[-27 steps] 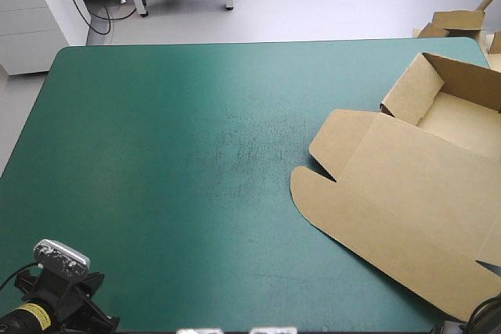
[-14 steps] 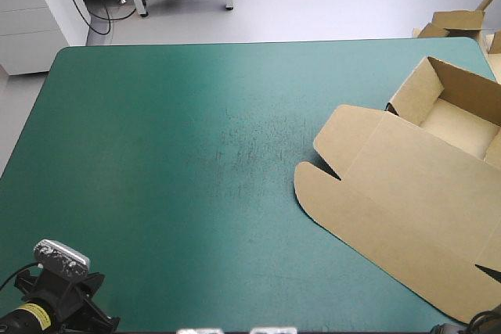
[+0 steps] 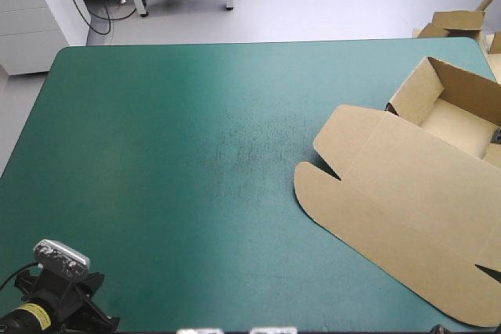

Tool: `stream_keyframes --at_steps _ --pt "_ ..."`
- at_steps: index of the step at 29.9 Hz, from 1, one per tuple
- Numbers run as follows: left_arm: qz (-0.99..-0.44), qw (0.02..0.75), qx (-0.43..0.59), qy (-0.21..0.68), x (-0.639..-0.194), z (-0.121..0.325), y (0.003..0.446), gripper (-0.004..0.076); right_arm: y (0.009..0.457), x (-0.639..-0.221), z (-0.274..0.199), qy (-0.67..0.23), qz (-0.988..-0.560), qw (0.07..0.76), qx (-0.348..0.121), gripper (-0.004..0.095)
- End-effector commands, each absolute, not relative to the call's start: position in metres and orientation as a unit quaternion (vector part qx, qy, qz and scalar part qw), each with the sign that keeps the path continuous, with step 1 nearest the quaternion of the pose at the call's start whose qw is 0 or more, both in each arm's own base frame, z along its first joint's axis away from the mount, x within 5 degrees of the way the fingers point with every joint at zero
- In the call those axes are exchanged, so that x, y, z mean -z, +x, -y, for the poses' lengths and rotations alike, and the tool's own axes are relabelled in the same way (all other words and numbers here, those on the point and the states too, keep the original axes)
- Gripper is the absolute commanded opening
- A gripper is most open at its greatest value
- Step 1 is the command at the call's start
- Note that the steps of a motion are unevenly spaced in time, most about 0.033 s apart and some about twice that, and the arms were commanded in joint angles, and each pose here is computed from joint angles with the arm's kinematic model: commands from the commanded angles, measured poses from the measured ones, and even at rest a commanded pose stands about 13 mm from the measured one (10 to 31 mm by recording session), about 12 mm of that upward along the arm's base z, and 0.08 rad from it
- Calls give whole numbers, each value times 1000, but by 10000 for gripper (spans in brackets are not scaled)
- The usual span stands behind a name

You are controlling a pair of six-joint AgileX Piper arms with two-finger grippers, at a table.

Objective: Fold the box

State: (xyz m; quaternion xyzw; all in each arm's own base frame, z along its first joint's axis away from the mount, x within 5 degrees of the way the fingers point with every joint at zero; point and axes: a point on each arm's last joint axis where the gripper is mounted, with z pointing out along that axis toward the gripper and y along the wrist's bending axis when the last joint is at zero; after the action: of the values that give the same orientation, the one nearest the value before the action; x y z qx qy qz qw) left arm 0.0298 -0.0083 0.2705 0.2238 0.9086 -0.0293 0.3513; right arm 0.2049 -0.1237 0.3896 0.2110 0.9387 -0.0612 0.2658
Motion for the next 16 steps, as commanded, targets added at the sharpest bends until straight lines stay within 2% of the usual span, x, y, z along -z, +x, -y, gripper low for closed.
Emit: stream_keyframes --at_steps 1,6,10,16 --pt "-898 379 37 220 -280 10 33 -8 176 -411 95 196 -915 350 43 -18" --pt "-898 379 37 220 -280 10 33 -8 141 -405 51 131 -913 385 27 -18" --pt "-899 378 37 220 -280 10 33 -8 113 -382 22 56 -925 376 8 -18" --pt "-899 378 37 220 -280 10 33 -8 75 -338 -2 4 -930 366 -30 -20"
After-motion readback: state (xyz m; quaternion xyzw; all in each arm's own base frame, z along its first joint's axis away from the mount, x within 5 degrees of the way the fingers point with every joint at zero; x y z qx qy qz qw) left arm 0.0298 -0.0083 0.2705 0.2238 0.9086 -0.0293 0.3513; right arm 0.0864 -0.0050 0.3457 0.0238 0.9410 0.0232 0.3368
